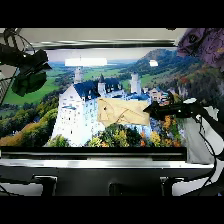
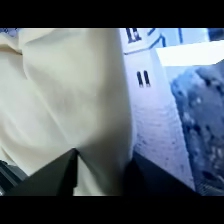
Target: Fold the clothes and pants, and hang the long-sleeved shirts on hangers.
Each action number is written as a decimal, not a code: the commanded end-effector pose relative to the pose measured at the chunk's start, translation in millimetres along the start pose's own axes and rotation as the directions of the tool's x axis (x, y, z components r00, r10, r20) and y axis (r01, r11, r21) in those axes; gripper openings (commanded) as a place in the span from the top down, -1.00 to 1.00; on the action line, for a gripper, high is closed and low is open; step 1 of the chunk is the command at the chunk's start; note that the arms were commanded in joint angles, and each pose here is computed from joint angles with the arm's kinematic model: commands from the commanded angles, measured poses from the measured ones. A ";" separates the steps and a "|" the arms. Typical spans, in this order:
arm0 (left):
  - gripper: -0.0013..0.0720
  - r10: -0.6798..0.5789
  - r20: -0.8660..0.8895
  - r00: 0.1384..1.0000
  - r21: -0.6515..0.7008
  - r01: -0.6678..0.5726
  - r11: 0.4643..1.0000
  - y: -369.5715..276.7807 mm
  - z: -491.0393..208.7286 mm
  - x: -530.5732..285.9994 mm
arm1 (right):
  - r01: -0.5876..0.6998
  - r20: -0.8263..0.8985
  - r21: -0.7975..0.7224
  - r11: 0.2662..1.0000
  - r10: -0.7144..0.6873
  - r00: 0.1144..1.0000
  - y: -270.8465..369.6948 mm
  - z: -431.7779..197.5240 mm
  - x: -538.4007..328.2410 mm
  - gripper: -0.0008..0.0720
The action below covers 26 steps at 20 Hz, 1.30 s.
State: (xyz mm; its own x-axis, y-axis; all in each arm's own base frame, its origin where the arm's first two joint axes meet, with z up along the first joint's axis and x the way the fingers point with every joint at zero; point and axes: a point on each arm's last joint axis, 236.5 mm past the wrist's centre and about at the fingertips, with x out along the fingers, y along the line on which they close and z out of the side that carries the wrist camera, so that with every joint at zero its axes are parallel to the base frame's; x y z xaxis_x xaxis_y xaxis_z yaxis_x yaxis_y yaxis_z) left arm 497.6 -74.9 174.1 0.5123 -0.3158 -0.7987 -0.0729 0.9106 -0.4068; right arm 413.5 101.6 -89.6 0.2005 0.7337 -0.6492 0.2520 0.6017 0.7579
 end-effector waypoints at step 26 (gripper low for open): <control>0.91 0.001 -0.003 1.000 0.003 -0.001 1.000 0.5 -0.7 -0.3 | -0.010 0.749 0.459 0.889 -0.380 0.543 34.5 180.7 -375.8 0.90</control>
State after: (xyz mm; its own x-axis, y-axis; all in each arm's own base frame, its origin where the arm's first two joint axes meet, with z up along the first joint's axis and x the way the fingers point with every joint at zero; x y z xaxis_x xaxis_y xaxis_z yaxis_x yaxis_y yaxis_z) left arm 497.1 -75.0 173.8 0.5103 -0.3162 -0.7998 -0.0697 0.9117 -0.4050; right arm 531.8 -183.4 168.0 0.7473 0.0179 -0.6642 0.5735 0.4876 0.6583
